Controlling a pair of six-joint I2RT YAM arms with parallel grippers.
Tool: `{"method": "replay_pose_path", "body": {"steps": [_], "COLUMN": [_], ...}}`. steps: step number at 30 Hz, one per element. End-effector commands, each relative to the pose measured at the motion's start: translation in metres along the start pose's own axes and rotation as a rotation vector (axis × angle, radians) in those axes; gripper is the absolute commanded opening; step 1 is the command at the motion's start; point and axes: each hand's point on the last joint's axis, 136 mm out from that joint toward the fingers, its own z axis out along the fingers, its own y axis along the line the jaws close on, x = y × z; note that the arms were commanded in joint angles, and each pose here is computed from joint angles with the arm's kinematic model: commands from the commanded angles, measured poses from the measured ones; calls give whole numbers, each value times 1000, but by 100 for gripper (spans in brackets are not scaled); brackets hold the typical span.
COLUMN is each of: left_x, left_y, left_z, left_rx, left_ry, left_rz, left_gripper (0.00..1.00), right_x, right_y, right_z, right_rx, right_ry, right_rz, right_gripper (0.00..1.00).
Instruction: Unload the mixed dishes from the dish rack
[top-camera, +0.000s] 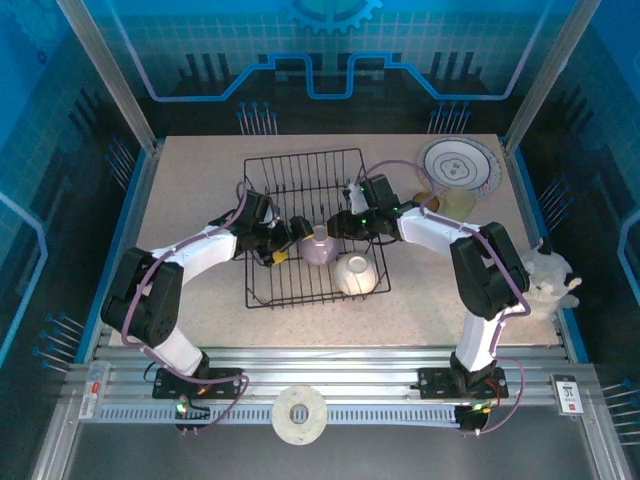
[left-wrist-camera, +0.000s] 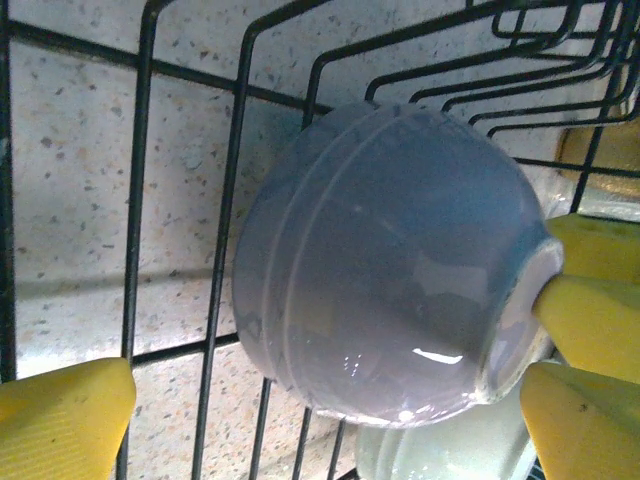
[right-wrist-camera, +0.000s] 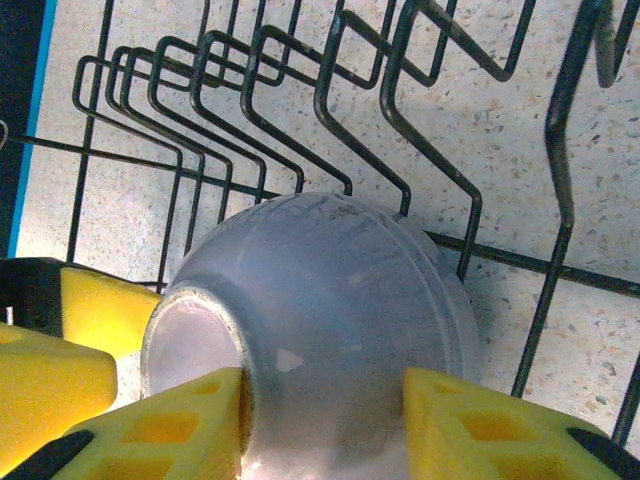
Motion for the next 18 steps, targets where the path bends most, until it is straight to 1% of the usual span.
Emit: {"method": "replay_pose_path", "body": {"steps": [1,5,6,10,13,18], "left_x": [-1,-2,-2,-1,-1,-2], "left_y": [1,2,2,3,4,4], "left_z": [3,3,3,3,3,3], "left_rx": [29,41,42,44,43,44], "left_ry": [8,7,6,10,10,9], "left_rz": [-20,-28,-28,-29,-31,-34], "left_gripper": [99,99,99,99,99,99], "right_x": [47,46,45,44,47,54], "right_y": [-55,-57,-57,-55,-55,-54], "right_z": [7,4,3,4,7,13], "right_rx": [151,166,169,209,207,181], "right_ry": [131,126,124,150,162,171], "right_rz": [133,125,116,75,93,139], "right_gripper": [41,41,42,55,66,75]}}
